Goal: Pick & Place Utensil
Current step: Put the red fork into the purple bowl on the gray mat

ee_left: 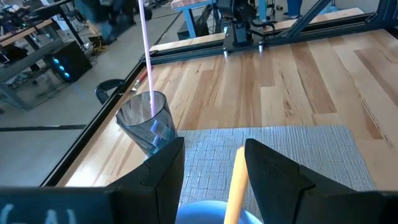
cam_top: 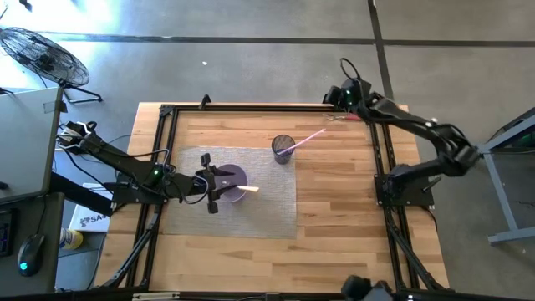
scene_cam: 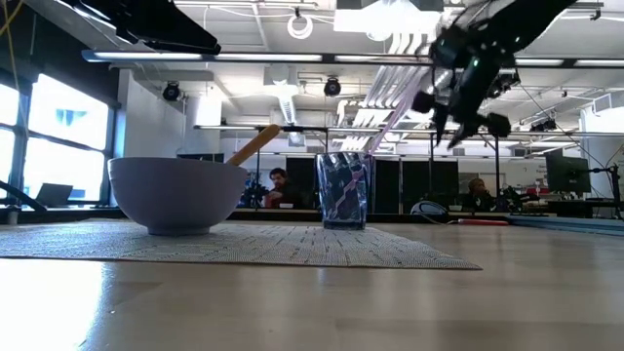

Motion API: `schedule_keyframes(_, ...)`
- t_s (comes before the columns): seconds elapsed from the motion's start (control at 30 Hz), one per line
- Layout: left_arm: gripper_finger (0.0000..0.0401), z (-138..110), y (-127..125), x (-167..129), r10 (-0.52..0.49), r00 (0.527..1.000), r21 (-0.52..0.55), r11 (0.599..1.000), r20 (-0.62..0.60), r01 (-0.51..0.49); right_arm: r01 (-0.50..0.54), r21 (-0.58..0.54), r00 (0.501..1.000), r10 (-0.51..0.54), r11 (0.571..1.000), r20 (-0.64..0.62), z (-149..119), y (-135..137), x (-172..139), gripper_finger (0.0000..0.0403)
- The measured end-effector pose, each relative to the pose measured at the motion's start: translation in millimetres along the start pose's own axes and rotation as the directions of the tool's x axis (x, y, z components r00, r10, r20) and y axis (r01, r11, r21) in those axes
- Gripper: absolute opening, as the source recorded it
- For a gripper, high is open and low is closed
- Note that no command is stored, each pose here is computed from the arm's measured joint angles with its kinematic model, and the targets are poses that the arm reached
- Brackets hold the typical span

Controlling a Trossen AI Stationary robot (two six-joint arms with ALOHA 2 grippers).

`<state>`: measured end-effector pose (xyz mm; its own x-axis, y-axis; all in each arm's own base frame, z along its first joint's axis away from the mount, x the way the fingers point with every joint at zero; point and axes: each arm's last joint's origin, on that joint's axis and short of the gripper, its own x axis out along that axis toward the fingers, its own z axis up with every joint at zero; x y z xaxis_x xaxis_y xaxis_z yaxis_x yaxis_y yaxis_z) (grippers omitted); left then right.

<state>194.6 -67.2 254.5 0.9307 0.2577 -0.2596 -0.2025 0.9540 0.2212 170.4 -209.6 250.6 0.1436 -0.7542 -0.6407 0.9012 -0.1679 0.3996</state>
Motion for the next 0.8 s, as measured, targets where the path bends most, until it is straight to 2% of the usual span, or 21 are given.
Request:
schedule_keyframes(0.17, 0.0166, 0.0, 0.0, 0.0, 0.0, 1.0, 0.0, 1.0, 0.0, 0.0, 0.145, -0.11, 0.984, -0.155, 0.983, -0.092, -10.0, -12.2, 42.6, 0.0099)
schedule_keyframes(0.27, 0.0166, 0.0, 0.0, 0.0, 0.0, 1.0, 0.0, 1.0, 0.0, 0.0, 0.21, -0.138, 0.965, -0.228, 0.968, -0.13, -18.6, -19.6, 64.5, 0.0098)
schedule_keyframes(0.47, 0.0166, 0.0, 0.0, 0.0, 0.0, 1.0, 0.0, 1.0, 0.0, 0.0, 0.296, -0.166, 0.942, -0.316, 0.941, -0.114, -31.0, -26.9, 93.0, 0.0098)
schedule_keyframes(0.63, 0.0166, 0.0, 0.0, 0.0, 0.0, 1.0, 0.0, 1.0, 0.0, 0.0, 0.31, -0.169, 0.932, -0.334, 0.936, -0.139, -34.5, -33.9, 108.8, 0.0098)
schedule_keyframes(0.8, 0.0166, 0.0, 0.0, 0.0, 0.0, 1.0, 0.0, 1.0, 0.0, 0.0, 0.232, -0.288, 0.934, -0.295, 0.929, -0.201, -28.9, -40.8, 116.2, 0.0099)
